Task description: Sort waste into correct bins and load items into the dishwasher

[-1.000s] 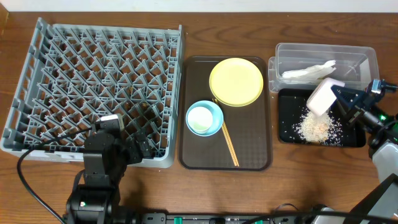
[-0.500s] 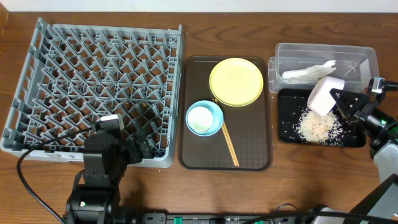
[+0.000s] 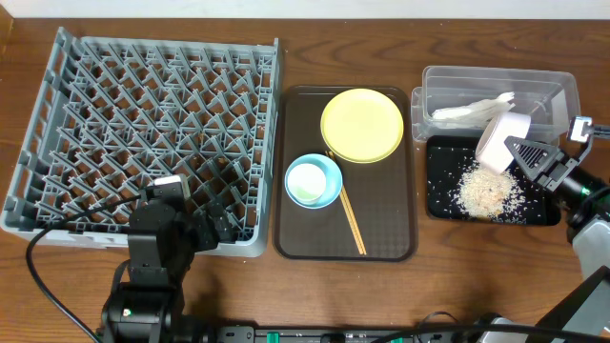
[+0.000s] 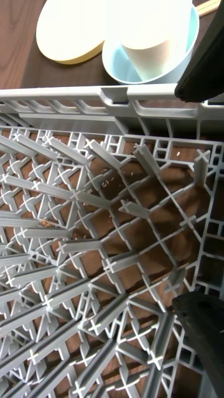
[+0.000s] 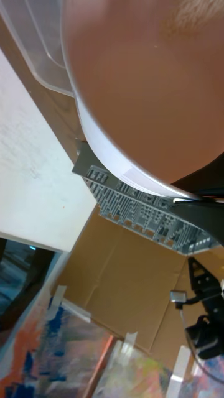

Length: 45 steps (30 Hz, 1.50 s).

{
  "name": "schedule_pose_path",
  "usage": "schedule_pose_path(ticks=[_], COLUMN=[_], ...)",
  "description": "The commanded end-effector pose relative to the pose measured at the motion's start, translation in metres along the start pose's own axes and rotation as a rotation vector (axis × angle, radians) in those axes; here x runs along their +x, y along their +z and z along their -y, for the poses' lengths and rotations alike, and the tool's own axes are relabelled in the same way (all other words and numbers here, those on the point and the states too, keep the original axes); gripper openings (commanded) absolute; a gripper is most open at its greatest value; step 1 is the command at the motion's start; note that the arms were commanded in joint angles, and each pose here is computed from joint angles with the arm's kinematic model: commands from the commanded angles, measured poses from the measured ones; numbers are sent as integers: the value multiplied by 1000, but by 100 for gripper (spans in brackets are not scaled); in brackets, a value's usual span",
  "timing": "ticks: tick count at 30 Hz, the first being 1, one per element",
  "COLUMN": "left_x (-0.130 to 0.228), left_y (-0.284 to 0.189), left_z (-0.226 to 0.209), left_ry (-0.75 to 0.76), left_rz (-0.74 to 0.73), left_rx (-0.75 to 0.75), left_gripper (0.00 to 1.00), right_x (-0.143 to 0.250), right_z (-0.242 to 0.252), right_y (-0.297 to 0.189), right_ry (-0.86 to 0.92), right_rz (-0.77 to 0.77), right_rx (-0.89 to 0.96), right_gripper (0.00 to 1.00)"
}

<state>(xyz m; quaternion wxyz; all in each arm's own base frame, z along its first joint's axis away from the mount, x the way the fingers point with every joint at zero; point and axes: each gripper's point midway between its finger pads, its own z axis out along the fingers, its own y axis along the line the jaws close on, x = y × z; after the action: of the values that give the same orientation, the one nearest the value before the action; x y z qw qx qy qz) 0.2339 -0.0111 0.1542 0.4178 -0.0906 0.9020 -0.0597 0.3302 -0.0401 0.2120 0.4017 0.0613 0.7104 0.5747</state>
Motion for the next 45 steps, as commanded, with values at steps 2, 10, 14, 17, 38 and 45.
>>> schedule_pose_path(ticks=[2, 10, 14, 17, 38, 45], left_x=[-9, -9, -9, -9, -9, -9], left_y=[-4, -4, -4, -4, -4, -4], left_z=[-1, -1, -1, -1, -1, -1], left_ry=[3, 3, 3, 3, 3, 3], left_rz=[23, 23, 23, 23, 24, 23], left_rx=[-10, -9, -9, -10, -10, -10], left_gripper=[100, 100, 100, 100, 100, 100], right_x=[1, -5, -3, -3, 24, 25], right_z=[-1, 28, 23, 10, 0, -85], right_y=[-1, -3, -2, -2, 33, 85], right_ry=[-43, 436, 390, 270, 386, 158], right_rz=[-8, 93, 73, 31, -75, -178], right_rx=[-17, 114, 95, 37, 28, -99], right_gripper=[1, 1, 1, 1, 1, 1])
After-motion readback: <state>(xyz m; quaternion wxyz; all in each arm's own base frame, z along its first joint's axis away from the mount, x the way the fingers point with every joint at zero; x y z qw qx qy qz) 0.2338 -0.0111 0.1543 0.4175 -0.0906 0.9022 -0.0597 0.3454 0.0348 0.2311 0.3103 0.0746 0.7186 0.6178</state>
